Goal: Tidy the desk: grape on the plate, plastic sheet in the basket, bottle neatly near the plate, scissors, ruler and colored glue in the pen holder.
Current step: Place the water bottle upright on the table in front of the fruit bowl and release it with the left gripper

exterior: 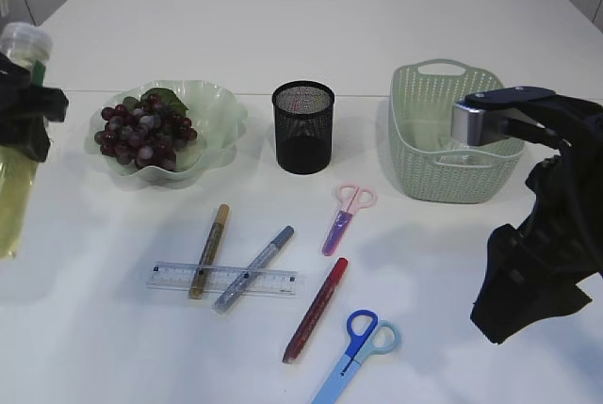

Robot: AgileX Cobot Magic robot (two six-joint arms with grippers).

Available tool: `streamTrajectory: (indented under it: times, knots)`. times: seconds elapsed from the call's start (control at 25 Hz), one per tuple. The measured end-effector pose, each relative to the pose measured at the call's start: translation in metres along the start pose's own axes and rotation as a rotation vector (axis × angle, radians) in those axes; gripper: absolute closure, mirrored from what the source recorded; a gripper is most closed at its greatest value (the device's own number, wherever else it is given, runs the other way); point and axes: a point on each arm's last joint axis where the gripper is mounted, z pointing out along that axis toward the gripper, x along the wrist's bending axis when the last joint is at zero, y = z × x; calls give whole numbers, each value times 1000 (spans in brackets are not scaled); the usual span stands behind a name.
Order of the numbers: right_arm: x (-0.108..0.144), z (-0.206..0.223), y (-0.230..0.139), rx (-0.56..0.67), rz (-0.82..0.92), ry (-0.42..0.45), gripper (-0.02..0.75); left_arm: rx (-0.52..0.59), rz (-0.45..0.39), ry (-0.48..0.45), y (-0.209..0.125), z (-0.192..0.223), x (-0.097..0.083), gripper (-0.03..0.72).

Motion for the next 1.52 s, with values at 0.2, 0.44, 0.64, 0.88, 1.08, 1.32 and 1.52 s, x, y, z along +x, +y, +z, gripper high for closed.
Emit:
streamTrajectory:
  times: [0.2,0.44,0.64,0.88,1.08,1.32,1.52]
  knots:
    - [0,0,0,-2,-1,-1,153,-176,-79,34,12,-16,9,247]
    - [-1,0,-1,1,23,-9,153,-340,-146,34,13,-22,16,247]
    - [-13,-1,3,-47,165,-141,153,-432,-104,-76,2,-15,11,247]
    - [-30,-5,4,-96,271,-327,154,-528,-8,-213,-2,-11,0,247]
    - [-31,-6,6,-123,282,-340,153,-550,-2,-254,-1,-13,-4,247]
    - [-32,-6,7,-134,284,-342,154,-517,-62,-262,-4,-11,-3,247]
    - [-33,-7,7,-136,276,-362,154,-514,-103,-299,-4,-12,-5,247]
